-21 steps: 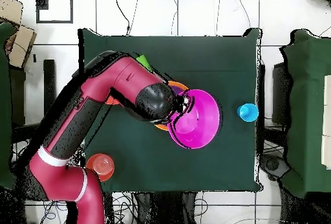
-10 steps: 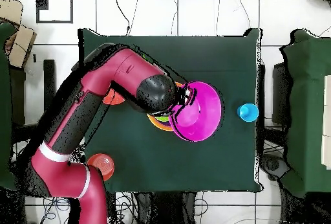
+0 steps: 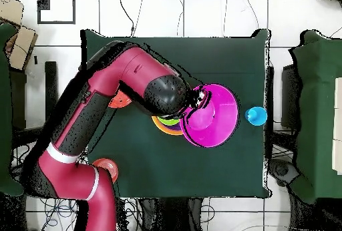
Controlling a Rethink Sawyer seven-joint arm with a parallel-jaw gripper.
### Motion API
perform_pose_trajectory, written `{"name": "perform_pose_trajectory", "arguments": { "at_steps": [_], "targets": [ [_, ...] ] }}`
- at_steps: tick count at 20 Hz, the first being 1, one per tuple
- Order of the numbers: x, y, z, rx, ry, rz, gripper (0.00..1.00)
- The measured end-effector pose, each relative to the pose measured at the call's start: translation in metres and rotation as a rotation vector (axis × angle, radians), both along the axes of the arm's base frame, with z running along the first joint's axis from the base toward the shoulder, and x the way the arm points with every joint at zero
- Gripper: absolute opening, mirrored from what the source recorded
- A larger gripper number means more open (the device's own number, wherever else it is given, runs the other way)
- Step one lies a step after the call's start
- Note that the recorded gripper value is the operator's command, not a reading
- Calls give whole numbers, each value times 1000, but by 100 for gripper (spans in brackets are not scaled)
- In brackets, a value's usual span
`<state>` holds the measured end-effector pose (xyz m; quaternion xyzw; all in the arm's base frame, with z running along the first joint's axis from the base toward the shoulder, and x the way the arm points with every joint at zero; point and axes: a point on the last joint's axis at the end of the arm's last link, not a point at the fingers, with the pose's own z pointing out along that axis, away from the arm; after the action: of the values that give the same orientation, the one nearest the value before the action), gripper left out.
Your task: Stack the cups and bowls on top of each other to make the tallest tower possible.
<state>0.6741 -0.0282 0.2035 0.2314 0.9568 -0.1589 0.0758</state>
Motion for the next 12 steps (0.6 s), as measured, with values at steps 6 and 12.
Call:
{"name": "perform_pose_trajectory", "arguments": {
  "at_steps": [6,12],
  "targets": [
    [-3,-1,-3,-5,-6,-31,0],
    [5,8,-12,10,-13,-1,0]
  ]
}}
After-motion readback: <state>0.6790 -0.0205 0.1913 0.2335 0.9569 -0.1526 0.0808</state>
